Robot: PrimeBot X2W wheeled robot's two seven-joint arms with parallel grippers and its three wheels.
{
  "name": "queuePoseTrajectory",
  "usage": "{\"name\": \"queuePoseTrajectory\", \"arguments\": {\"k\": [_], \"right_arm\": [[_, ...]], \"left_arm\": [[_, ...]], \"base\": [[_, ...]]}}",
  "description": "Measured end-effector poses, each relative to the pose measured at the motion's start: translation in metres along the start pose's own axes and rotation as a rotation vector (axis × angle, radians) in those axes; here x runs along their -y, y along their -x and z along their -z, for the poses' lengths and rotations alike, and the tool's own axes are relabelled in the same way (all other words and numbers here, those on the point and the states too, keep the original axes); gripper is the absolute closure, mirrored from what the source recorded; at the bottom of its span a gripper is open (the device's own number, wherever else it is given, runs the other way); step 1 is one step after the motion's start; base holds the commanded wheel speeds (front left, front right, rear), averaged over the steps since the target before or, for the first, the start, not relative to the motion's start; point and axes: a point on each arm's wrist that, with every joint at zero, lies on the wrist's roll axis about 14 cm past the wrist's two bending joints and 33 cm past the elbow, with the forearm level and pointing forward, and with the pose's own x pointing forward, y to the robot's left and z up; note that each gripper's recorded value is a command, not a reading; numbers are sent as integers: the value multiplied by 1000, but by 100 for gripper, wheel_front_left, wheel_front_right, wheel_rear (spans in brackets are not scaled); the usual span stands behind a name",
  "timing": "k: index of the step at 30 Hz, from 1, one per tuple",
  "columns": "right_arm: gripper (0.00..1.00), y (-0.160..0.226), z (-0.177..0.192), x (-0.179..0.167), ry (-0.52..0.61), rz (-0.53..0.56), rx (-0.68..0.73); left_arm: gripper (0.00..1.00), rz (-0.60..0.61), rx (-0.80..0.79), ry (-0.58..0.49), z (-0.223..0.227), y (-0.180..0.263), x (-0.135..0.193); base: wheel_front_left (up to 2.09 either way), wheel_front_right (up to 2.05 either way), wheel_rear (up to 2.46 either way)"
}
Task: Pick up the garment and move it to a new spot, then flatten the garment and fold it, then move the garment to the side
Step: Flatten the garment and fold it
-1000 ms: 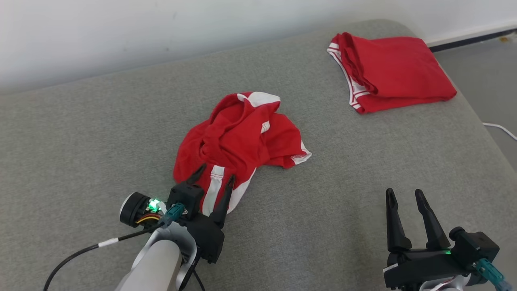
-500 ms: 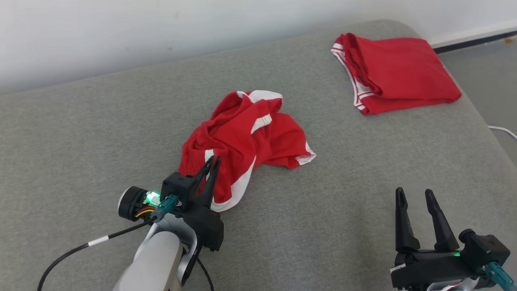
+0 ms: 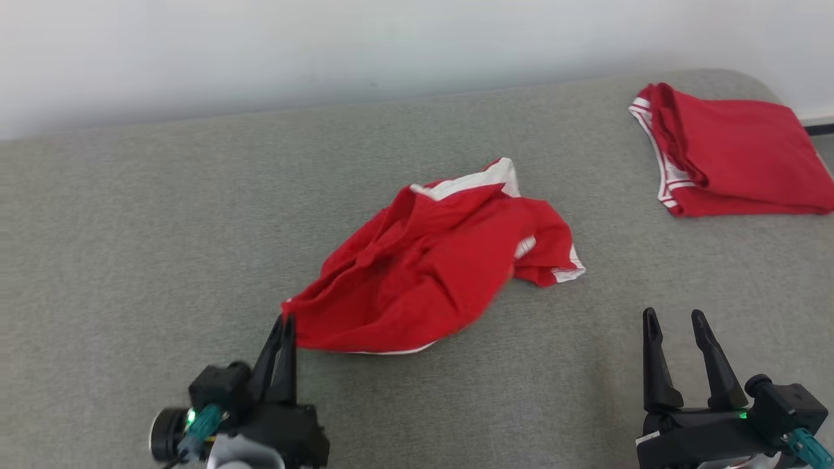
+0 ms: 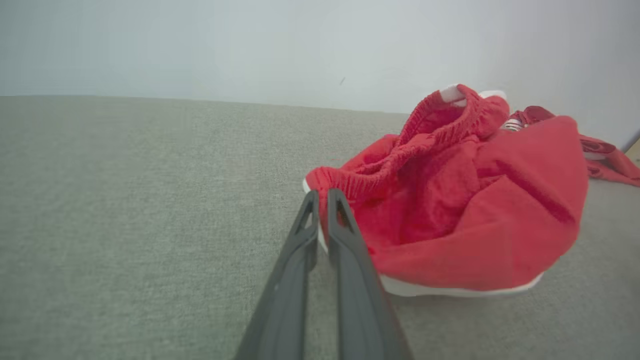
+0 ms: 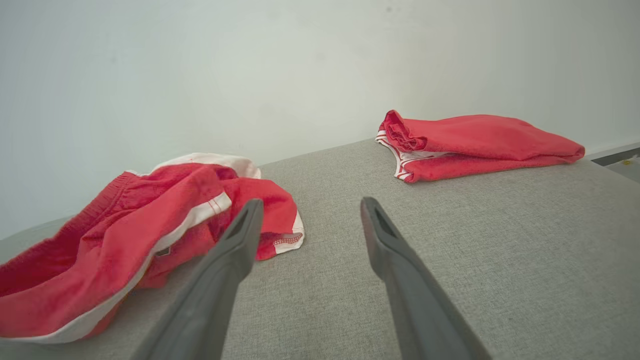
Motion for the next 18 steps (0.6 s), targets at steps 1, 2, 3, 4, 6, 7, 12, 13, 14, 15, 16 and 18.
{"name": "queuePoseTrajectory", "arguments": {"k": [1,2,3,4,6,7,12,13,14,15,16,18], "right_arm": [[0,-1,1,-3,-1,-9,-2],[0,-3,1,-5,-2,-16,-2],[0,-4,2,-7,-2,-23,-3],[0,-4,2,-10,-2,-32,-5],[0,-6,3,-14,2,-47,-8],[0,-6,3,-15,4,-51,-8],[0,-5,0,-16,12,-63,-1],[0,-4,-1,-16,13,-63,1],[0,-4,-2,-16,13,-65,4],[0,-4,-2,-16,13,-66,5],[0,-3,-2,-17,13,-67,3],[0,-1,-1,-18,12,-70,0]], "left_arm": [[100,-32,-3,22,2,7,-7],[100,-60,-4,39,4,13,-14],[100,-85,-9,46,7,20,-20],[100,-106,-20,54,11,27,-25],[100,-145,-44,71,21,40,-33],[100,-159,-54,79,25,45,-36],[100,-213,-105,109,43,67,-44],[100,-220,-117,113,47,71,-45],[100,-226,-125,117,50,75,-45],[100,-231,-129,120,52,78,-46],[100,-235,-133,121,53,81,-47],[100,-240,-132,122,53,84,-47]], "base": [[0,0,0],[0,0,0],[0,0,0],[0,0,0],[0,0,0],[0,0,0],[0,0,0],[0,0,0],[0,0,0],[0,0,0],[0,0,0],[0,0,0]]}}
